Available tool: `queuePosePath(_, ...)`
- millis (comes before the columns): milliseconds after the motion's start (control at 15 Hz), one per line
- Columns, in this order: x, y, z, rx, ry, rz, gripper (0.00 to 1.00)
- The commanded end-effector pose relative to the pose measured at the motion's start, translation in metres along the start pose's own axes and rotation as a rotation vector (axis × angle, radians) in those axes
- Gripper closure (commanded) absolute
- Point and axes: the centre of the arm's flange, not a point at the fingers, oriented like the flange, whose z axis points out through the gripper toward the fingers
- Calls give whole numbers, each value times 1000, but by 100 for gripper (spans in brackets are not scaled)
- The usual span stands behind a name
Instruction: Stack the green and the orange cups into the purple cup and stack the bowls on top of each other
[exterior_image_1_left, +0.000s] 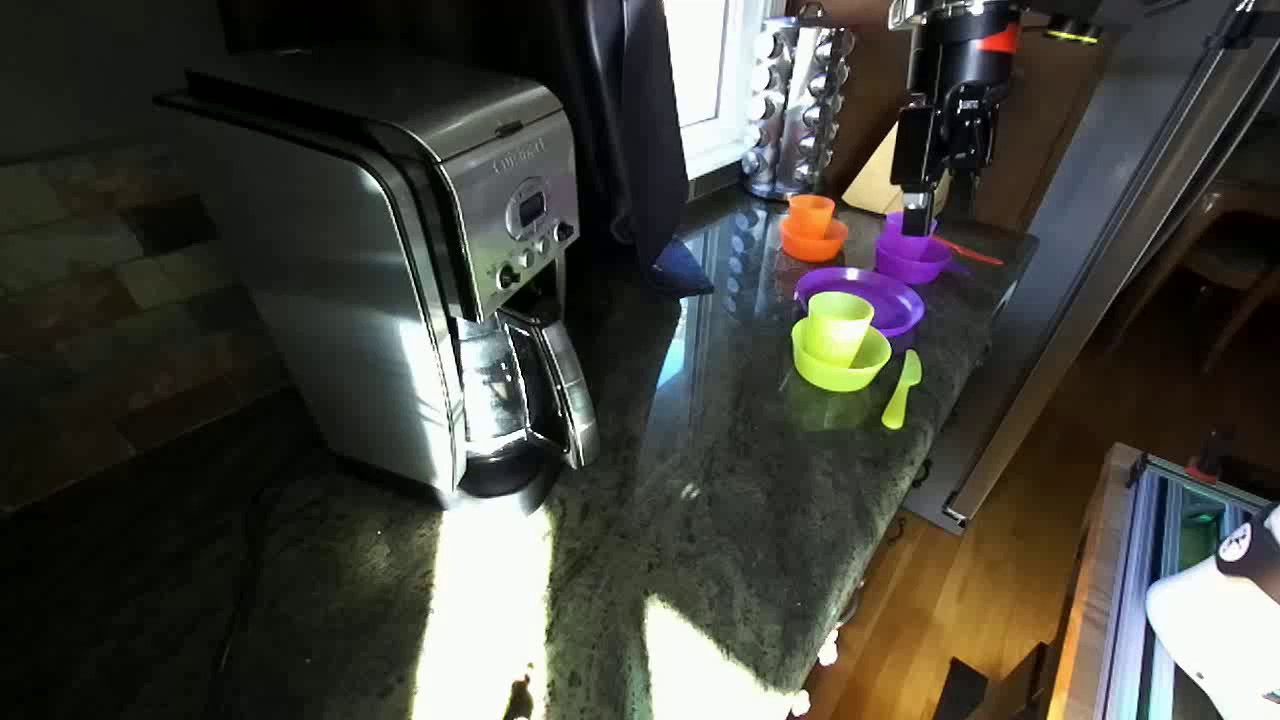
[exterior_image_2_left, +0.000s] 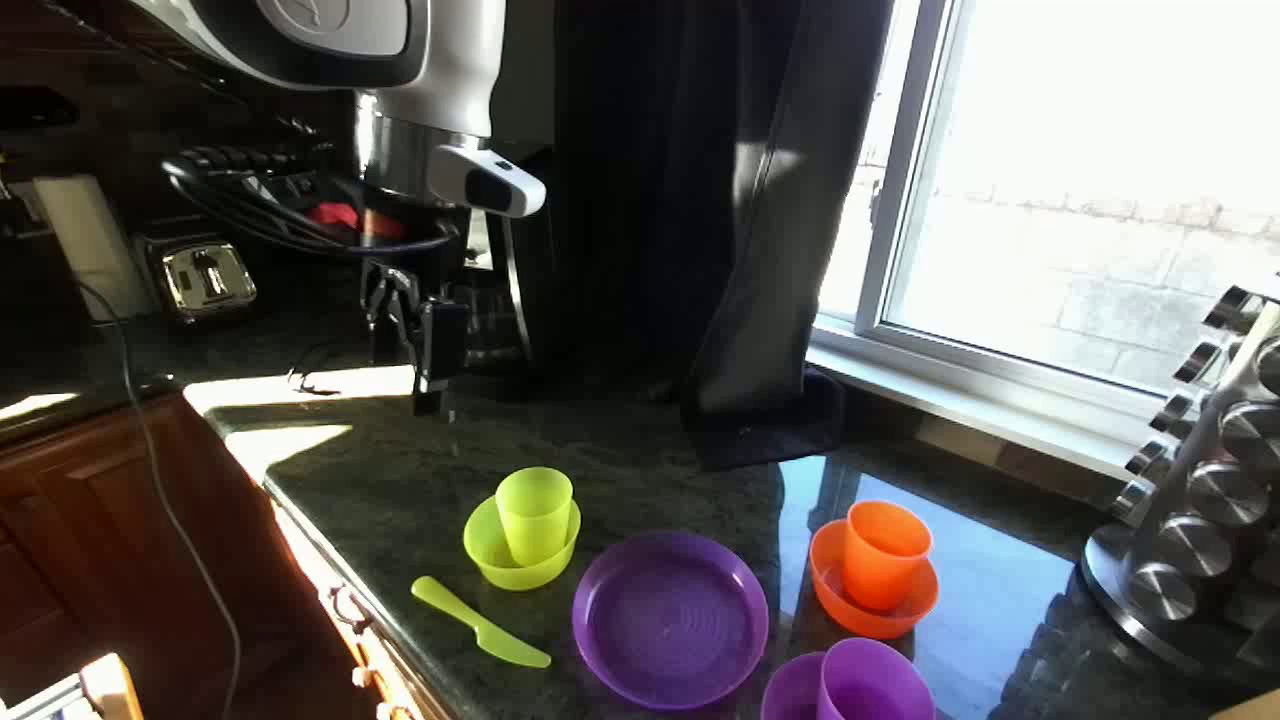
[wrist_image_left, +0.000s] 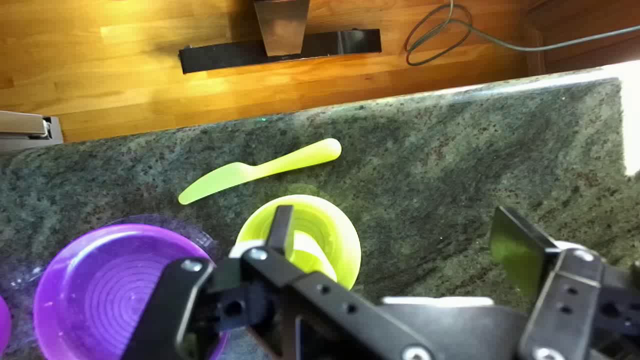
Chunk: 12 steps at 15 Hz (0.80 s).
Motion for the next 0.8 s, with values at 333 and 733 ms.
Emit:
queuePosePath(333,2,4,5,-10,35,33,0)
queuePosePath(733,16,35,26,12,270,64,0)
